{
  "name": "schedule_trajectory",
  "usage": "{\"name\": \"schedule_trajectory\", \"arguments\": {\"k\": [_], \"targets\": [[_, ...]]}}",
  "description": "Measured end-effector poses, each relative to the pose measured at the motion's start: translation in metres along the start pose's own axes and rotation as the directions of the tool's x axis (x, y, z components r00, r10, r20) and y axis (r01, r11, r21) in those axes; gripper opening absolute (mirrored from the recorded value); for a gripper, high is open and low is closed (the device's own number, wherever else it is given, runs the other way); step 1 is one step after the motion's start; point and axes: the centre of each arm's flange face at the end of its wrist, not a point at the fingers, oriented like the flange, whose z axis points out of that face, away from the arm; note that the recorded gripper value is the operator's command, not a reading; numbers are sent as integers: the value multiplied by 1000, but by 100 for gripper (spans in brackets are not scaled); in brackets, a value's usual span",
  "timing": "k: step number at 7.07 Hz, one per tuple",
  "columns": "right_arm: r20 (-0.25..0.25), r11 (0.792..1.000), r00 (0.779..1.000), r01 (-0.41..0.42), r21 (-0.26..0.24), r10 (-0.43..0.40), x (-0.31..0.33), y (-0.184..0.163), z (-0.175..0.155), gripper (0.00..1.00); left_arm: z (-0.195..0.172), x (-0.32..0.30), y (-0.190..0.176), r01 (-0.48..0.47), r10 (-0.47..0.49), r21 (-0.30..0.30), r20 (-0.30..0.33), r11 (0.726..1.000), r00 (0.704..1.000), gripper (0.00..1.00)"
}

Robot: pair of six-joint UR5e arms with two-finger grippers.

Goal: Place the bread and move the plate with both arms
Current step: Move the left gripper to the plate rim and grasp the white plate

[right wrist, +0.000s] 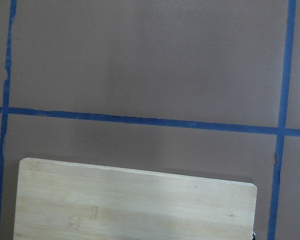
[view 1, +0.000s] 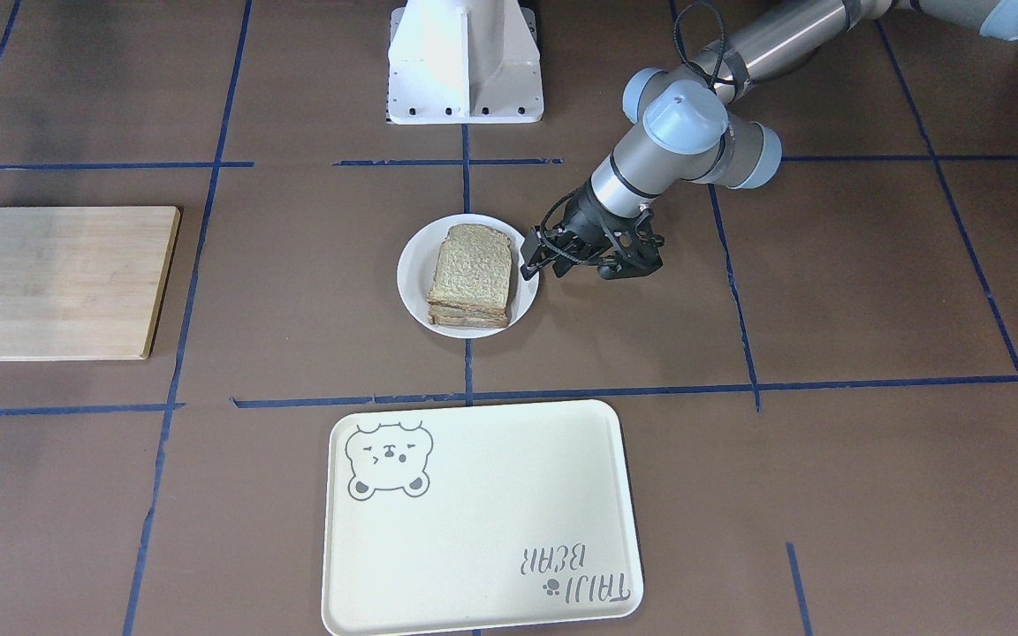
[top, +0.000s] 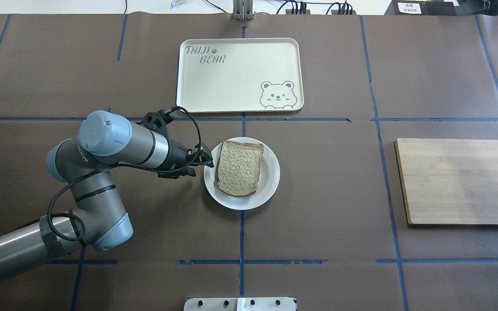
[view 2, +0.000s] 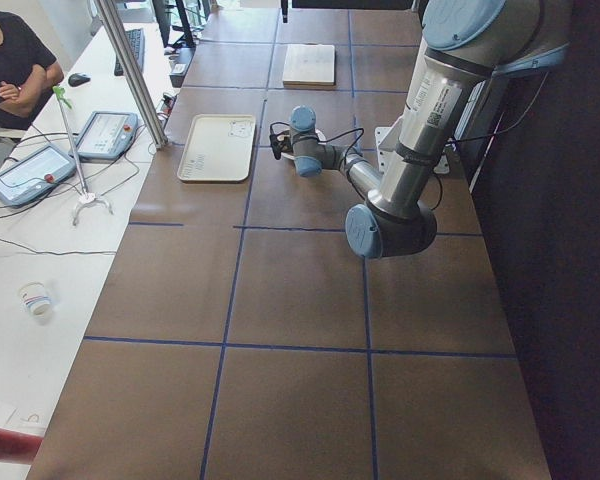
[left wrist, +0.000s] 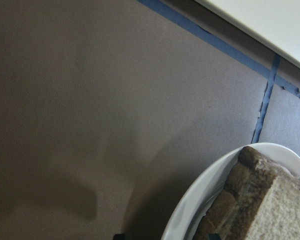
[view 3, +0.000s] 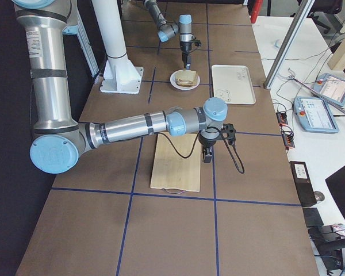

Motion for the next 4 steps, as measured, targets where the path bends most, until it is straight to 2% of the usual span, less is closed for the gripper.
{"name": "schedule_trajectory", "arguments": {"k": [1, 4], "targets": [[2, 1000, 1000, 0, 0, 0, 0, 0, 0, 100, 4, 0, 3, -1, 1, -5, 3, 1000, 1000, 56], [4, 1000, 1000, -8, -4, 8, 4, 4, 1, 100, 11, 1, 10, -4, 4, -17, 8, 1000, 1000, 54]]}}
